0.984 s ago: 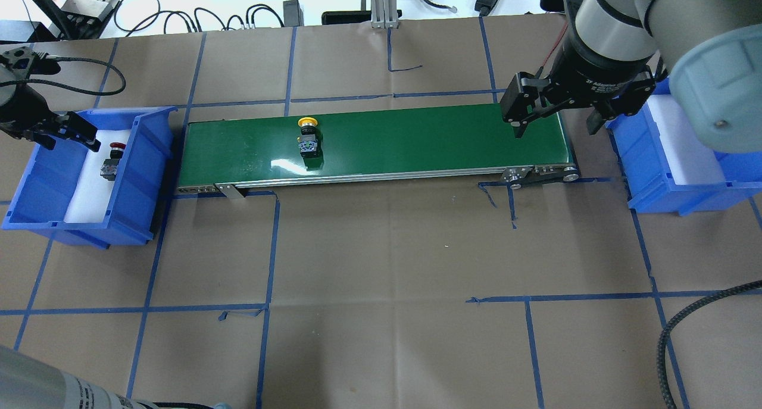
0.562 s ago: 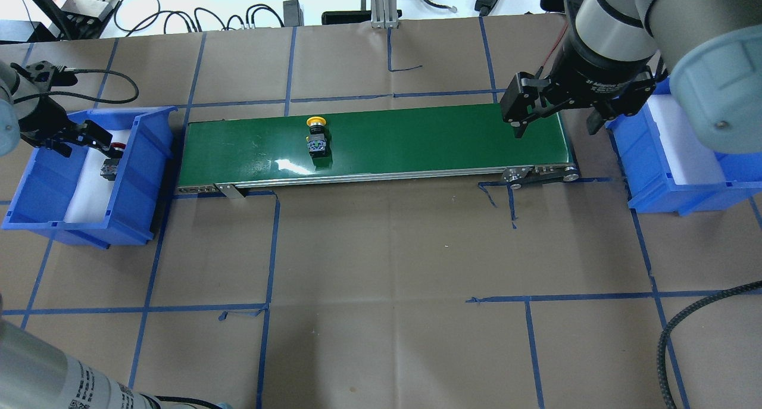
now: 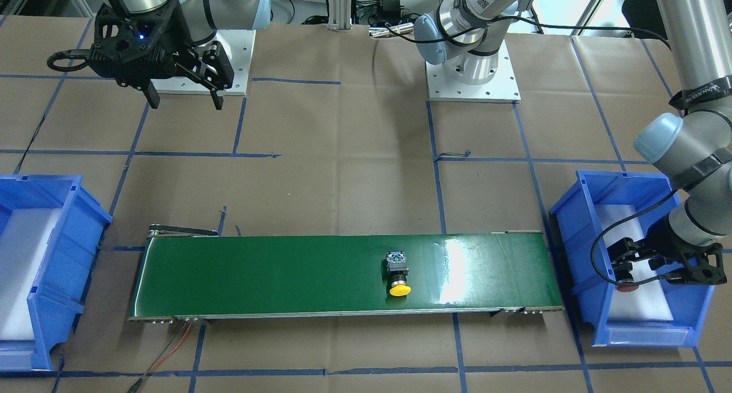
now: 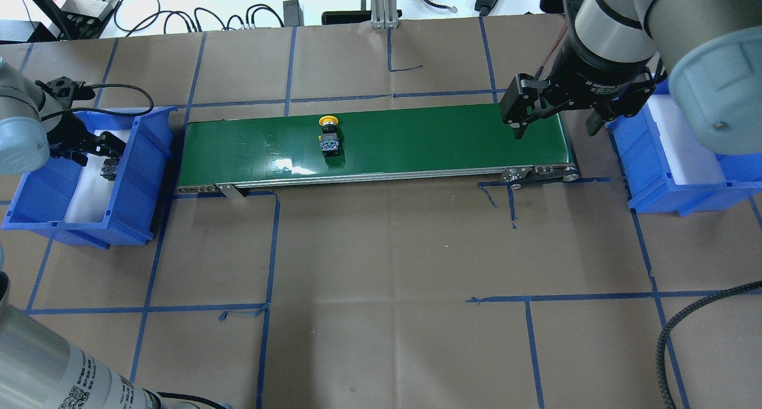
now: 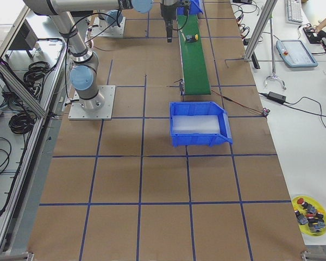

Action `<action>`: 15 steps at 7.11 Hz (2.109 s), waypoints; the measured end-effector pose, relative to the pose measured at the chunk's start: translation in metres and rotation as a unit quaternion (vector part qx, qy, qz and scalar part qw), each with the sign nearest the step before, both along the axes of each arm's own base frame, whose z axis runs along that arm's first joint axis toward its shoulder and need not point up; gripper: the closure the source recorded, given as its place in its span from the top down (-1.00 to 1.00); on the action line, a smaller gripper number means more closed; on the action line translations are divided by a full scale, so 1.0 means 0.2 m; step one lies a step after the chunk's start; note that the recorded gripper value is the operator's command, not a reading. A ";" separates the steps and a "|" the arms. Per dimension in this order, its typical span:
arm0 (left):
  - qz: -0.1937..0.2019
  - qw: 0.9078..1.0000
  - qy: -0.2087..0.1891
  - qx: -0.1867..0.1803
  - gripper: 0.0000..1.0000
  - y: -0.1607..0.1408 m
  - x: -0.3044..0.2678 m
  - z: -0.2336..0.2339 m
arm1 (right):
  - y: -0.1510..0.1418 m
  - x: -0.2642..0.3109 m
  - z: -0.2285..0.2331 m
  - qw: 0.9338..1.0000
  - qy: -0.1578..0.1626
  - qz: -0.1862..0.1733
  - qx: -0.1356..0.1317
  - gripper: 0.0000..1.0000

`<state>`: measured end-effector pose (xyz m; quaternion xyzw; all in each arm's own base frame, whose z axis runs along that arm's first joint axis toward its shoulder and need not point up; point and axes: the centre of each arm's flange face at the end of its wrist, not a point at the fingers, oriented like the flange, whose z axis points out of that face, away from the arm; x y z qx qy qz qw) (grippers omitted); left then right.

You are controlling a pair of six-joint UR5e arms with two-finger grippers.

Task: Transport two buttons from left to right
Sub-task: 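Lower the left gripper and grasp the red-capped button, then lift the red button out of the bin toward the conveyor with left gripper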

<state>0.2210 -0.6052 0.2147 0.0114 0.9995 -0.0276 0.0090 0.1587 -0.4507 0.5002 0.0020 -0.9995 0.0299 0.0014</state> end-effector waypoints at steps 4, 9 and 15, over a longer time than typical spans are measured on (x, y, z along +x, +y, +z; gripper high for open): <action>0.000 1.000 -0.002 -0.005 -0.29 -0.03 0.01 -0.05 | -0.01 0.00 0.00 1.000 -0.001 0.000 -0.001 1.00; -0.005 1.000 -0.011 -0.020 -1.00 -0.06 0.02 0.05 | 0.00 0.00 0.01 1.000 -0.001 0.000 -0.003 1.00; -0.020 1.000 0.007 0.018 -1.00 0.02 -0.02 0.94 | 0.02 -0.01 0.00 1.000 0.001 -0.002 0.005 1.00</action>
